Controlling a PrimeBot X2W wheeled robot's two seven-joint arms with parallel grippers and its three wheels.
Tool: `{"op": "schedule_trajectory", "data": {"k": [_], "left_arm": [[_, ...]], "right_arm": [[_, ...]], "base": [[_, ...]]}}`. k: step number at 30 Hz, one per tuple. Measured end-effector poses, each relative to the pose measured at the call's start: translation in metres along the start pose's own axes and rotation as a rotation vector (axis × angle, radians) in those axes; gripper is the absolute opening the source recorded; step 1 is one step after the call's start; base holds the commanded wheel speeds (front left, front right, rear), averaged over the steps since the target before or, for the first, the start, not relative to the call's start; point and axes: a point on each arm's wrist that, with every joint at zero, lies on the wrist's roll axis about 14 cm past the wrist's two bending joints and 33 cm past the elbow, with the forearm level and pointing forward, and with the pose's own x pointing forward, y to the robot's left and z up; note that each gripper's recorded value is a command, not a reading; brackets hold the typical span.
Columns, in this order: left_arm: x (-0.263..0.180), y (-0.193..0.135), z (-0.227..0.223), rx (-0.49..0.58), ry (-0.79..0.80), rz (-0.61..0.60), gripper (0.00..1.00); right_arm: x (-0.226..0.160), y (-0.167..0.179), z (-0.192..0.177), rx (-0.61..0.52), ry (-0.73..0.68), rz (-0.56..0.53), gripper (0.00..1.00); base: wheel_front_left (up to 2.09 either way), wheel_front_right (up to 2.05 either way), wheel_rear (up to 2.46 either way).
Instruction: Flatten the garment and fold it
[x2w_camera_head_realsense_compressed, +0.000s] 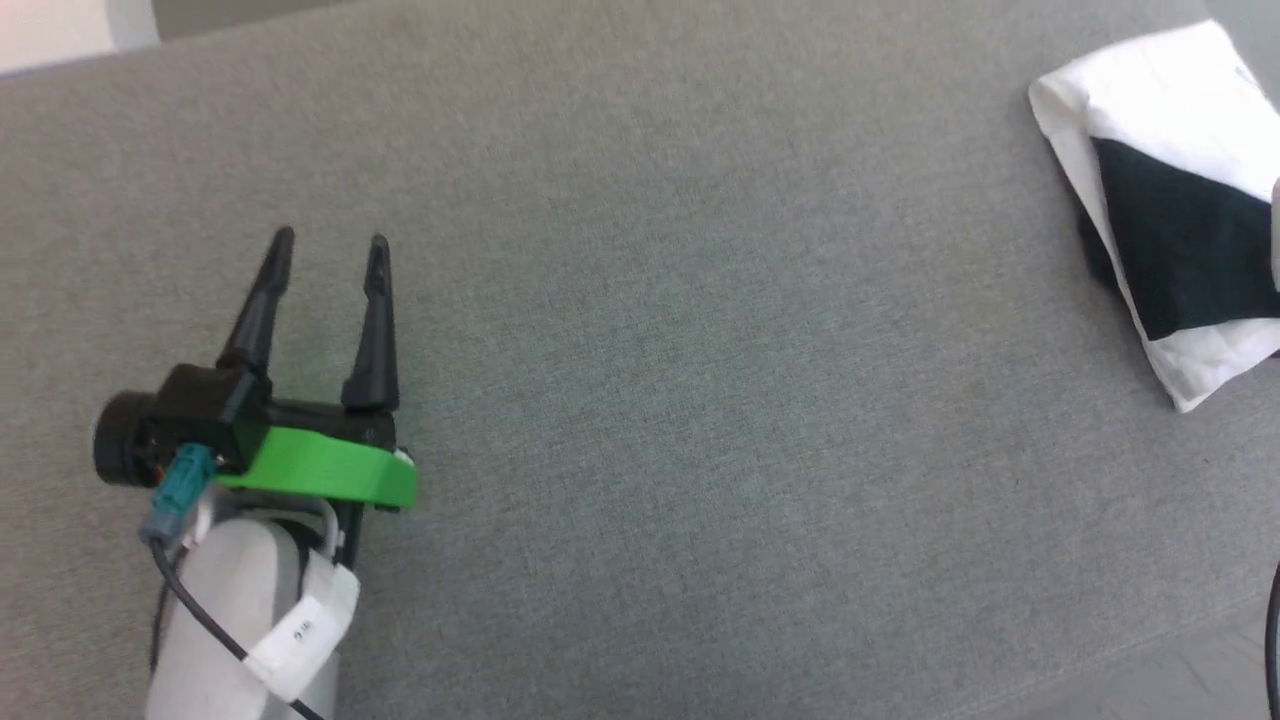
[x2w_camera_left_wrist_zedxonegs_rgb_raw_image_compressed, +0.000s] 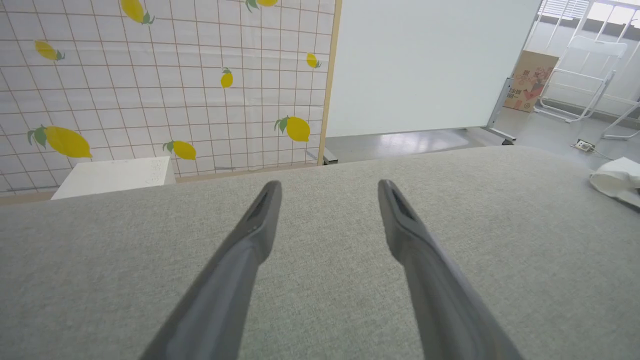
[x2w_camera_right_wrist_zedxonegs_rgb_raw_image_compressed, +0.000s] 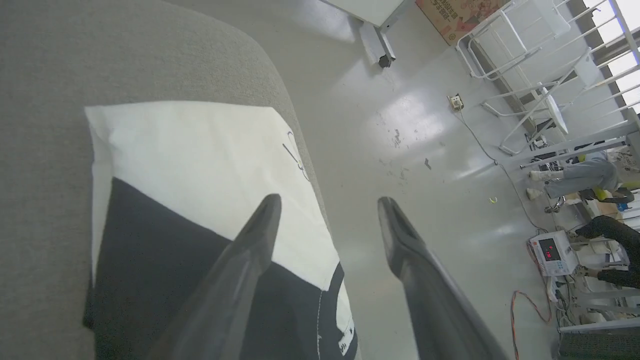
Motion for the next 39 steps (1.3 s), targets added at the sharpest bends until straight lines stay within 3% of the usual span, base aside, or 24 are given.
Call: {"op": "schedule_trajectory", "data": {"k": [4, 10, 21, 27, 39], "left_arm": [[-0.014, -0.005, 0.01, -0.012, 0.002, 0.019, 1.0], [-0.037, -0.005, 0.037, -0.013, -0.029, 0.062, 1.0], [-0.083, 0.004, 0.069, 0.0, -0.071, 0.15, 1.0], [-0.105, 0.015, 0.076, 0.014, -0.077, 0.203, 1.0], [-0.135, 0.029, 0.086, 0.022, -0.096, 0.276, 1.0]], "right_arm": [[-0.016, 0.011, 0.017, 0.092, -0.135, 0.058, 1.0], [-0.055, 0.048, 0.05, 0.317, -0.35, 0.206, 1.0], [-0.144, 0.099, 0.087, 0.505, -0.676, 0.423, 1.0], [-0.182, 0.127, 0.09, 0.557, -0.748, 0.518, 1.0], [-0.214, 0.157, 0.079, 0.595, -0.761, 0.576, 1.0]], "base": [[0.0, 0.0, 0.0], [0.0, 0.0, 0.0], [0.0, 0.0, 0.0], [0.0, 0.0, 0.0], [0.0, 0.0, 0.0]]}}
